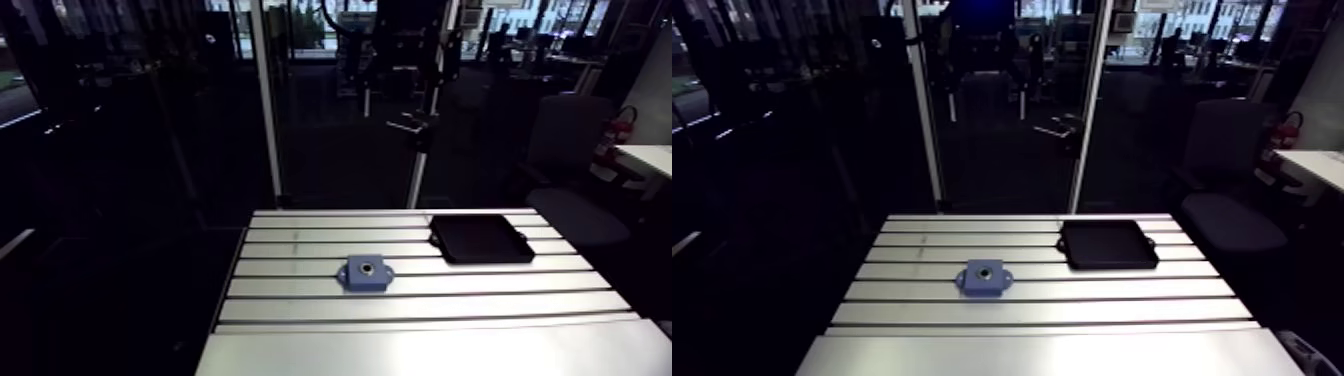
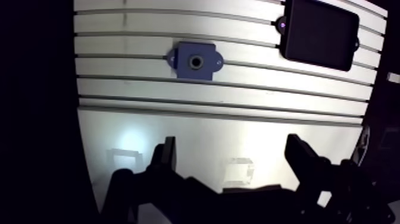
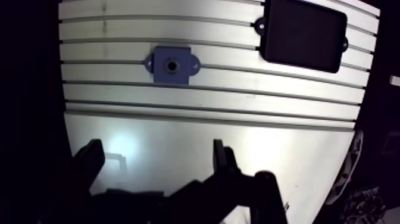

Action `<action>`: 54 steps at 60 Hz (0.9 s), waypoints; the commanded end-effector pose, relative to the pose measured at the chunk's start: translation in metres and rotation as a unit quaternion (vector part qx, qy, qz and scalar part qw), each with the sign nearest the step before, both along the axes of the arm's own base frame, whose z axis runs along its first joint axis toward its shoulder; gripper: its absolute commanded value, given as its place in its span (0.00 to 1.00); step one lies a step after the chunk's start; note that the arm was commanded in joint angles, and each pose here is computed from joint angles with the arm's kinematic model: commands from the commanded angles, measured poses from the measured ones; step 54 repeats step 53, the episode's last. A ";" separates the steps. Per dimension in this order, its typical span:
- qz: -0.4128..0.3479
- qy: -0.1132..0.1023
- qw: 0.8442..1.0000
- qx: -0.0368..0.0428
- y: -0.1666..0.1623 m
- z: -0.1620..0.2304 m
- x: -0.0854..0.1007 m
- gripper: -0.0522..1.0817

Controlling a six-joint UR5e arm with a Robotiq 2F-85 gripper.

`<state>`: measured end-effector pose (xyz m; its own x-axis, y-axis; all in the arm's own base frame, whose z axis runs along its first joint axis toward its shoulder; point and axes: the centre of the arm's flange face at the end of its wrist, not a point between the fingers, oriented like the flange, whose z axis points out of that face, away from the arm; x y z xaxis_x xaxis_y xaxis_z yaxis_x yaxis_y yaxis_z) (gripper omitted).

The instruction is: Pick up the bearing and press it into the housing until flush.

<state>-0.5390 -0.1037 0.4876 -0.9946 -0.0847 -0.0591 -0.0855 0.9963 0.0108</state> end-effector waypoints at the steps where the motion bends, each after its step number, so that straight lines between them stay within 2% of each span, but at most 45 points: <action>1: -0.016 0.001 1.000 0.000 0.015 0.002 -0.001 0.05; 38: -0.017 -0.001 1.000 0.001 0.019 -0.002 -0.001 0.06; 54: -0.018 -0.002 1.000 -0.002 0.020 -0.005 -0.001 0.05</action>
